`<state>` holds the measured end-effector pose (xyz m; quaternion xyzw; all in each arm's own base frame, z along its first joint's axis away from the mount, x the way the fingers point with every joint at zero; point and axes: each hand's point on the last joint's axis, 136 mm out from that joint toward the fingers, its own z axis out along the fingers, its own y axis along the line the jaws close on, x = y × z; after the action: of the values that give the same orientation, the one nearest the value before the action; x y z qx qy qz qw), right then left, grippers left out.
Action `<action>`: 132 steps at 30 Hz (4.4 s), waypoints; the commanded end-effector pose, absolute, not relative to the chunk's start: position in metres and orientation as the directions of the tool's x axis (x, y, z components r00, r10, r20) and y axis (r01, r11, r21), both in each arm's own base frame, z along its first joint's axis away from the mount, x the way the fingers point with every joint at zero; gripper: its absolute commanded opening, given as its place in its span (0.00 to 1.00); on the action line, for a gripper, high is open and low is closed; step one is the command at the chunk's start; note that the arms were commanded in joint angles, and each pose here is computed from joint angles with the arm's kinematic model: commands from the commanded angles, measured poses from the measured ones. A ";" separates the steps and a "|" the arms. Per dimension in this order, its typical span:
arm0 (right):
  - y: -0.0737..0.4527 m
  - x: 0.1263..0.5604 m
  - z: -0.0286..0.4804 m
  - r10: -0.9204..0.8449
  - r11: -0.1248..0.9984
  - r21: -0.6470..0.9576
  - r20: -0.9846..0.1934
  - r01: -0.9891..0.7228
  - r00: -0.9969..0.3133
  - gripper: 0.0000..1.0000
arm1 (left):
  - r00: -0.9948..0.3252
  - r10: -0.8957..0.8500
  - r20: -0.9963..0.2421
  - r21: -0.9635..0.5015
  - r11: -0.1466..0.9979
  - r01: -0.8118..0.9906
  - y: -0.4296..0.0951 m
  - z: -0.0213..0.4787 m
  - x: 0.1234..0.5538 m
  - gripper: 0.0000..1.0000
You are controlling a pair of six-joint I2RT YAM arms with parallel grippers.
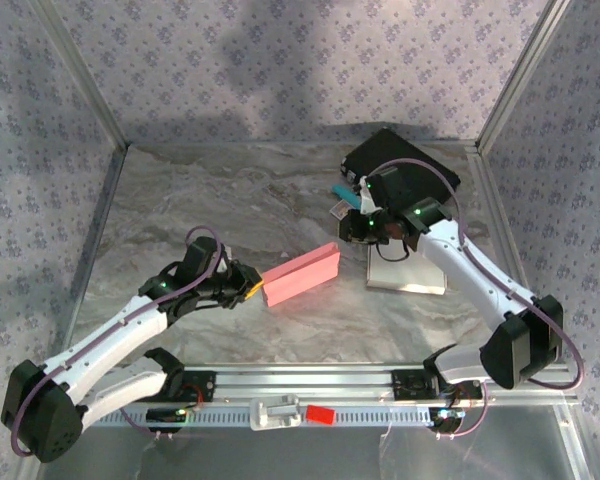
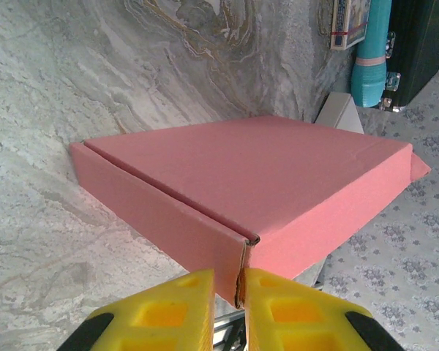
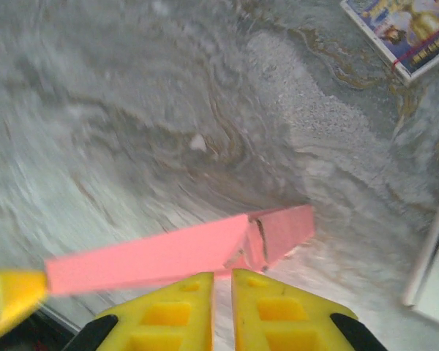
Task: Fold the paper box
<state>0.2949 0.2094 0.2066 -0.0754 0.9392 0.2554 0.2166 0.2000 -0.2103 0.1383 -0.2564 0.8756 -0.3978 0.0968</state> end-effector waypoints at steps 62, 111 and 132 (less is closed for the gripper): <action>0.218 0.305 0.167 -0.499 0.775 0.159 -0.441 -0.612 -0.746 0.00 | -0.857 -0.513 0.050 -0.677 0.613 -0.406 -0.201 0.127 0.198 0.17; 0.211 0.291 0.140 -0.504 0.786 0.155 -0.398 -0.598 -0.766 0.00 | -0.857 -0.513 0.050 -0.679 0.612 -0.406 -0.202 0.128 0.201 0.17; 0.223 0.289 0.195 -0.324 0.771 0.384 -0.451 -0.508 -0.832 0.25 | -0.855 -0.515 0.053 -0.674 0.614 -0.411 -0.202 0.125 0.201 0.17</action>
<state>0.2955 0.2220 0.1688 -0.2445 0.9285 0.2173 0.1758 0.2075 -0.2094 0.1381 -0.2537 0.8837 -0.3832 0.0885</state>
